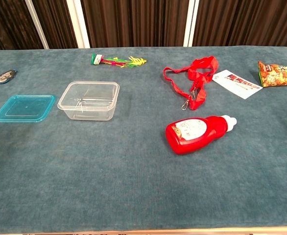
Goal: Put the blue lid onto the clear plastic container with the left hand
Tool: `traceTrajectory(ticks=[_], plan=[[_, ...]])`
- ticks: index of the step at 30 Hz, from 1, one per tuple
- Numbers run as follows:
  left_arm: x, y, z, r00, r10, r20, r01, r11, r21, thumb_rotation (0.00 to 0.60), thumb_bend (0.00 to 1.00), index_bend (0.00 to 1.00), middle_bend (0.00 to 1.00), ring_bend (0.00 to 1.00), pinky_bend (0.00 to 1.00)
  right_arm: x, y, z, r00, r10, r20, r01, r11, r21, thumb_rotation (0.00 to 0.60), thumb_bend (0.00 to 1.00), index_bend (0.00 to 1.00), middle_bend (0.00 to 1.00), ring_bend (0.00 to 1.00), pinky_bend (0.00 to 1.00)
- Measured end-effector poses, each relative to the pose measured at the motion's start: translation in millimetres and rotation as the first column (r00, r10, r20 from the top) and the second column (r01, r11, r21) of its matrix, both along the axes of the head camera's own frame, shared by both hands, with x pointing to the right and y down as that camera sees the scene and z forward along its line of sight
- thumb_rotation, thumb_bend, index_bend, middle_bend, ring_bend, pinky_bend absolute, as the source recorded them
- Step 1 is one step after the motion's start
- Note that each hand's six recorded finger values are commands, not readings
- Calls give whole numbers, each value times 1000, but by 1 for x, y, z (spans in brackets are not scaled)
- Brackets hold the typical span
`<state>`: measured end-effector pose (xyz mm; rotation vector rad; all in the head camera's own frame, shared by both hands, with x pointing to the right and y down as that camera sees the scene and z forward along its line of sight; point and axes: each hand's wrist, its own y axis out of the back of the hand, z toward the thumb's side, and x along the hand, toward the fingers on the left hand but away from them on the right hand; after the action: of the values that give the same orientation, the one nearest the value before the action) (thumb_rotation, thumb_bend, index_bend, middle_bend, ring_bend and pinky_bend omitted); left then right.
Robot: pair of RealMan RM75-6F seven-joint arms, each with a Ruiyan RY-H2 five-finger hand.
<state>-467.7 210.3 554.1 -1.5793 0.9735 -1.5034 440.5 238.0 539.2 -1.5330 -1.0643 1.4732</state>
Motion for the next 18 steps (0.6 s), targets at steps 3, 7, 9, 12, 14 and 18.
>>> traceTrajectory(ticks=[3,7,9,12,14,18], plan=[[0,-1,-1,1000,-2,1,2,1000,9,600,203,0,0,0,0,1,-1,-1,1000,3,-1,-3,1000,5,600,393,56,38,32,0],[-1,-2,-2,1000,-8,3,8,1000,16,600,184,0,0,0,0,0,0,-2,1000,2,4,-2,1000,3,600,393,56,38,32,0],[-2,-2,-3,1000,-8,4,8,1000,15,600,183,0,0,0,0,0,0,-2,1000,1,8,-1,1000,-1,600,394,57,38,32,0],[-3,-4,-3,1000,-11,5,11,1000,15,600,183,0,0,0,0,1,0,-2,1000,-2,5,2,1000,-5,600,394,56,38,32,0],[-5,-5,-3,1000,-15,2,15,1000,18,600,182,0,0,0,0,2,1,-3,1000,3,3,-3,1000,-5,600,394,57,38,32,0],[-11,-9,-2,999,-30,9,30,999,26,600,183,0,0,0,0,3,1,-5,1000,11,-1,-11,1000,-1,600,394,56,39,32,0]])
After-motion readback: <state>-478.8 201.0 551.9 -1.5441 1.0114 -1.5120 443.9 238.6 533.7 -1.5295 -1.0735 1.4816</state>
